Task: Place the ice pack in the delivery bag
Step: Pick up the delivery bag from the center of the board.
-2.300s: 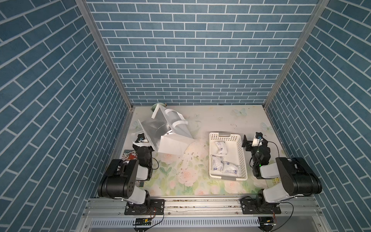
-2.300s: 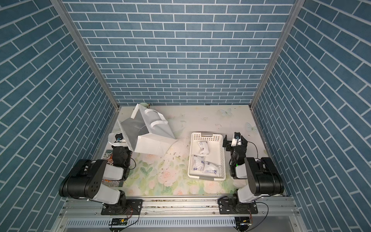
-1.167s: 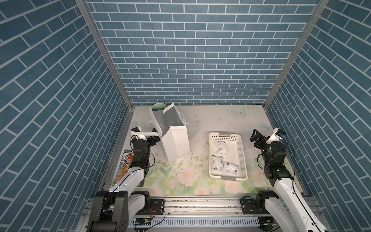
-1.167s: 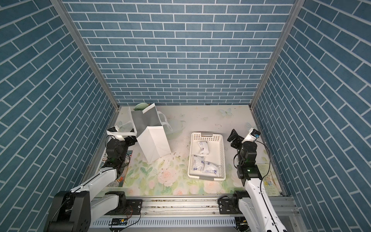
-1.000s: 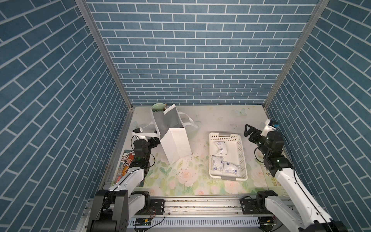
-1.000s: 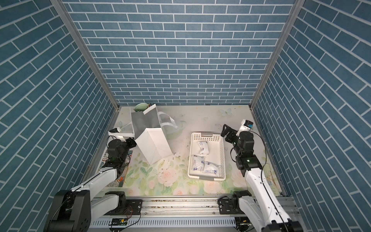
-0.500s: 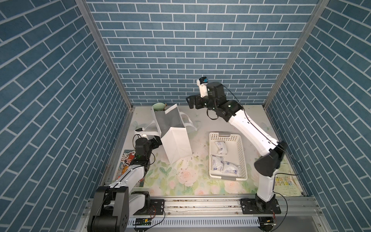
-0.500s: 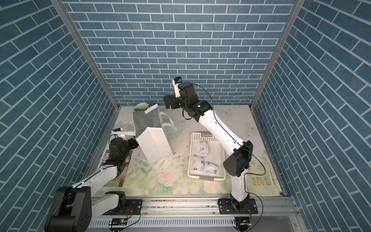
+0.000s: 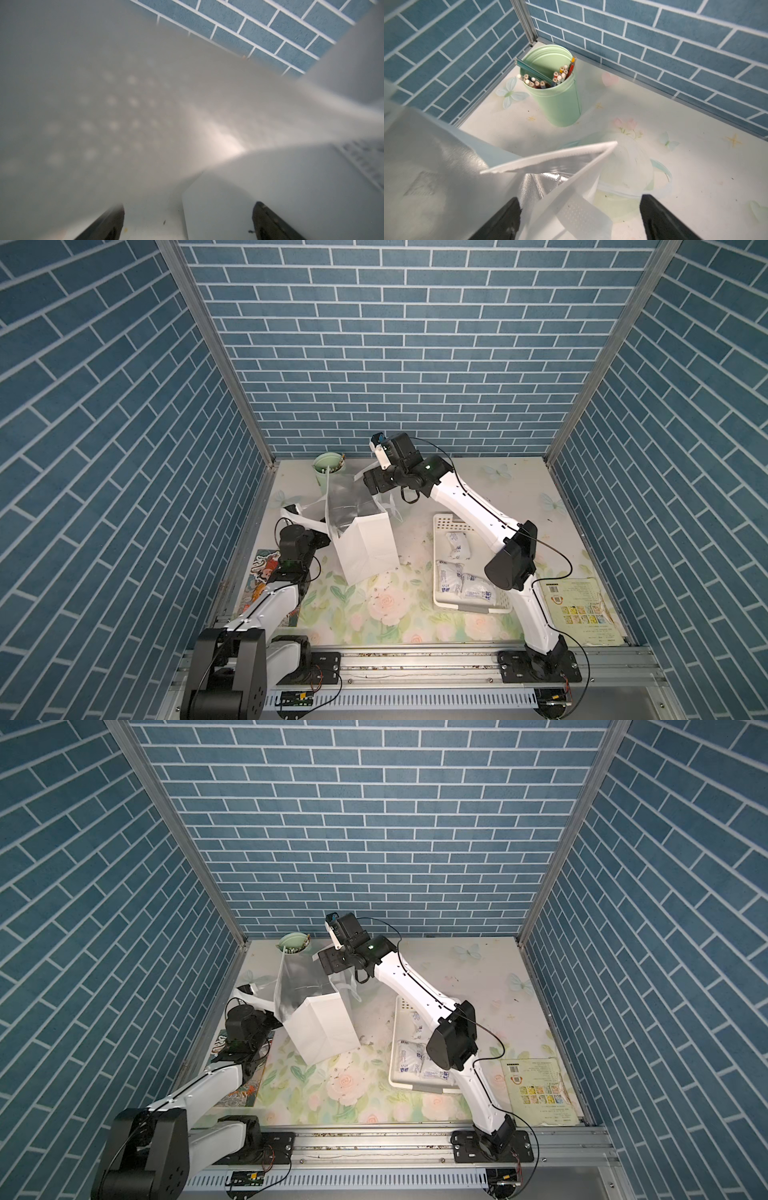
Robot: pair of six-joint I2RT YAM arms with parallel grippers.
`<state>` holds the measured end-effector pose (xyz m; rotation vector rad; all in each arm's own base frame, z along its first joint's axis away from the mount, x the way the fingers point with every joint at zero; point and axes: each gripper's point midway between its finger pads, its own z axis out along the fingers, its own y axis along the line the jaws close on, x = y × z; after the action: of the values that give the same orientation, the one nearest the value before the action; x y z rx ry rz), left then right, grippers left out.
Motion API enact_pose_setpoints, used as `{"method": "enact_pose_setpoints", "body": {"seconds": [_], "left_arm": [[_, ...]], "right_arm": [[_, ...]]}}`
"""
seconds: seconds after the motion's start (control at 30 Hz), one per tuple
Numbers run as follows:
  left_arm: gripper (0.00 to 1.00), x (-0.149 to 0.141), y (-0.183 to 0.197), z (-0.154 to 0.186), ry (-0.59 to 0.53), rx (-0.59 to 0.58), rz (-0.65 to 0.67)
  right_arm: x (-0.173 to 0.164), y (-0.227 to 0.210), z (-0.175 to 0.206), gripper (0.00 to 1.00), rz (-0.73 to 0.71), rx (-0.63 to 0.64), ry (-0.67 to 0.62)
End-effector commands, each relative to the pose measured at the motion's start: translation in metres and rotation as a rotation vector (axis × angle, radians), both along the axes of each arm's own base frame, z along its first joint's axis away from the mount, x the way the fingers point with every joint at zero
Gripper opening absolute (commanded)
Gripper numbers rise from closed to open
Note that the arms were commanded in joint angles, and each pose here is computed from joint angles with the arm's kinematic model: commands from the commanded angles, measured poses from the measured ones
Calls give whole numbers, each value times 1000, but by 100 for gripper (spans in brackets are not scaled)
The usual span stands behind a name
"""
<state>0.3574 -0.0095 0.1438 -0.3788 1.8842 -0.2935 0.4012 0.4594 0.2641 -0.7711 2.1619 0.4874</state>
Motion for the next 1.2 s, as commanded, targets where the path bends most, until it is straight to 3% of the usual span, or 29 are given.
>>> {"method": "enact_pose_setpoints", "body": {"seconds": [0.0,0.23,0.4,0.5,0.67,0.83,1.0,1.17], "left_arm": [[100,-6,6,3,-23,-27,41],[100,-10,1,18,-85,-36,8],[100,-11,-18,24,-106,-78,-94],[99,-16,-22,26,-122,-118,-112],[100,-30,-46,36,-196,-146,-254],[100,-26,-56,15,-116,-148,-311],[100,-10,-60,-17,46,-152,-331],[100,-9,-57,-23,76,-155,-309]], "right_arm": [[-12,-4,3,73,4,-55,0],[-20,-5,-5,43,-9,-65,30],[-16,-11,11,1,-63,-39,-12],[-7,-20,44,0,-137,24,-88],[10,-23,104,0,-214,243,-176],[-4,-16,160,0,-149,462,-205],[-29,-5,176,0,-33,563,-149],[-34,-23,181,0,-97,559,-177]]}}
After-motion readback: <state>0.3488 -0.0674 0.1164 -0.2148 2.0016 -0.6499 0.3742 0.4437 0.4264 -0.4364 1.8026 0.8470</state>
